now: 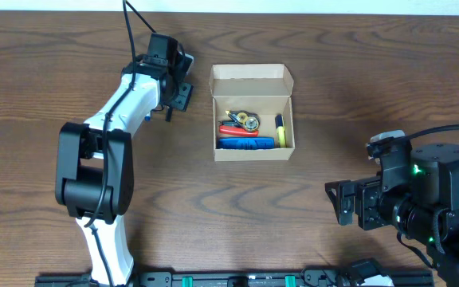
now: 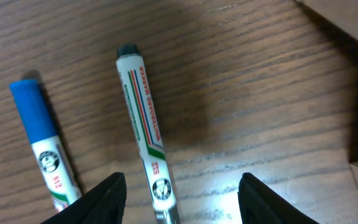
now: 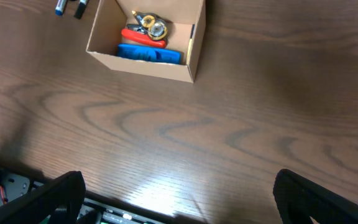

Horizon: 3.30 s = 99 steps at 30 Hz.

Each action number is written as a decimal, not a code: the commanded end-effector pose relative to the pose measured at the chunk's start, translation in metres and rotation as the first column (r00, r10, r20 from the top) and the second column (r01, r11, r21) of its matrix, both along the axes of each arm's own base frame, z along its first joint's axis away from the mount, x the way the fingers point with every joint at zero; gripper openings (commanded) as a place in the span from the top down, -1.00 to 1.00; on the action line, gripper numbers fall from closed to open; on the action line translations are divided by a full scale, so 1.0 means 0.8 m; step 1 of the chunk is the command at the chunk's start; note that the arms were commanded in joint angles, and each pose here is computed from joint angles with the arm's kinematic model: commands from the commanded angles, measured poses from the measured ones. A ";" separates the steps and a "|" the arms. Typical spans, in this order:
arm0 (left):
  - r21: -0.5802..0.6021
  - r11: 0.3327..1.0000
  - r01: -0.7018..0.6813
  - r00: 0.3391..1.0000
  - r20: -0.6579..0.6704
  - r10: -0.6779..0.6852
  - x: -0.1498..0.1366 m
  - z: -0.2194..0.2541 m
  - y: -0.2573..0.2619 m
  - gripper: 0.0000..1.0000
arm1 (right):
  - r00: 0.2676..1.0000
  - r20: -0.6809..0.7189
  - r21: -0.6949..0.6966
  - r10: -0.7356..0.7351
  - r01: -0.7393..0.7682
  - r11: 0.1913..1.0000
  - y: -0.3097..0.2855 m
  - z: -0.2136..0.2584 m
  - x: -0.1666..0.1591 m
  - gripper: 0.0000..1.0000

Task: Pack container
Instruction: 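Grasp the black marker with the left gripper, then carry the black marker into the box and release it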

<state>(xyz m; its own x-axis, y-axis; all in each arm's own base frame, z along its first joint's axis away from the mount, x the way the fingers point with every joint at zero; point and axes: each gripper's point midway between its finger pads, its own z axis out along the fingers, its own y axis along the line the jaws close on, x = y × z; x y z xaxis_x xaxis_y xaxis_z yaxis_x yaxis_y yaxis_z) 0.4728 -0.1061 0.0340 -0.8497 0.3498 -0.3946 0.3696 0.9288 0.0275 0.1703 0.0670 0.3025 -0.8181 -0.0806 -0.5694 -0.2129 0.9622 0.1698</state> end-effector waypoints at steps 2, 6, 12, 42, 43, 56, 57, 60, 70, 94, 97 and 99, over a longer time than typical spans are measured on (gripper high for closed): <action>0.010 1.000 0.002 1.000 -0.021 -0.002 0.002 -0.023 0.003 -0.15 | 1.000 0.003 -0.004 0.020 -0.020 1.000 0.002 0.000 -0.001 -0.99; 0.011 1.000 -0.001 1.000 -0.014 0.001 0.006 -0.030 0.005 -0.16 | 1.000 0.003 -0.004 0.020 -0.020 1.000 0.002 0.000 -0.001 -0.98; 0.013 1.000 -0.014 1.000 -0.026 0.014 0.009 -0.046 0.012 -0.16 | 1.000 0.003 -0.004 0.020 -0.020 1.000 0.002 0.000 -0.001 -0.98; -0.045 0.995 -0.094 0.995 0.037 0.095 -0.023 0.085 0.017 0.88 | 1.000 0.003 -0.004 0.020 -0.020 1.000 0.002 0.000 -0.001 -0.99; -0.059 0.994 -0.088 0.993 0.073 0.092 -0.024 0.108 0.015 0.89 | 1.000 0.003 -0.004 0.020 -0.020 1.000 0.002 0.000 -0.001 -0.99; 0.101 0.748 0.656 0.673 0.372 -0.640 -0.138 0.270 -0.141 0.89 | 1.000 0.003 -0.004 0.020 -0.020 1.000 0.002 0.000 -0.001 -0.98; 0.133 0.696 0.705 0.622 0.355 -0.698 -0.147 0.264 -0.153 0.88 | 1.000 0.003 -0.004 0.020 -0.020 1.000 0.002 0.000 -0.001 -0.99; 0.219 0.521 0.825 0.451 0.299 -0.841 -0.175 0.245 -0.188 0.89 | 1.000 0.003 -0.004 0.020 -0.020 1.000 0.002 0.000 -0.001 -0.98; 0.228 0.307 0.924 0.284 0.131 -0.950 -0.184 0.152 -0.227 0.89 | 1.000 0.003 -0.004 0.020 -0.020 1.000 0.002 0.000 -0.001 -0.98; 0.288 0.319 0.903 0.323 0.034 -0.946 -0.149 0.097 -0.220 0.26 | 1.000 0.003 -0.004 0.020 -0.020 1.000 0.002 0.000 -0.001 -0.98; 0.307 0.418 0.855 0.401 0.122 -0.908 -0.144 0.142 -0.220 0.27 | 1.000 0.003 -0.004 0.020 -0.020 1.000 0.002 0.000 -0.001 -0.98; 0.325 0.474 0.818 0.437 0.183 -0.881 -0.144 0.179 -0.214 0.27 | 1.000 0.003 -0.004 0.020 -0.020 1.000 0.002 0.000 -0.001 -0.99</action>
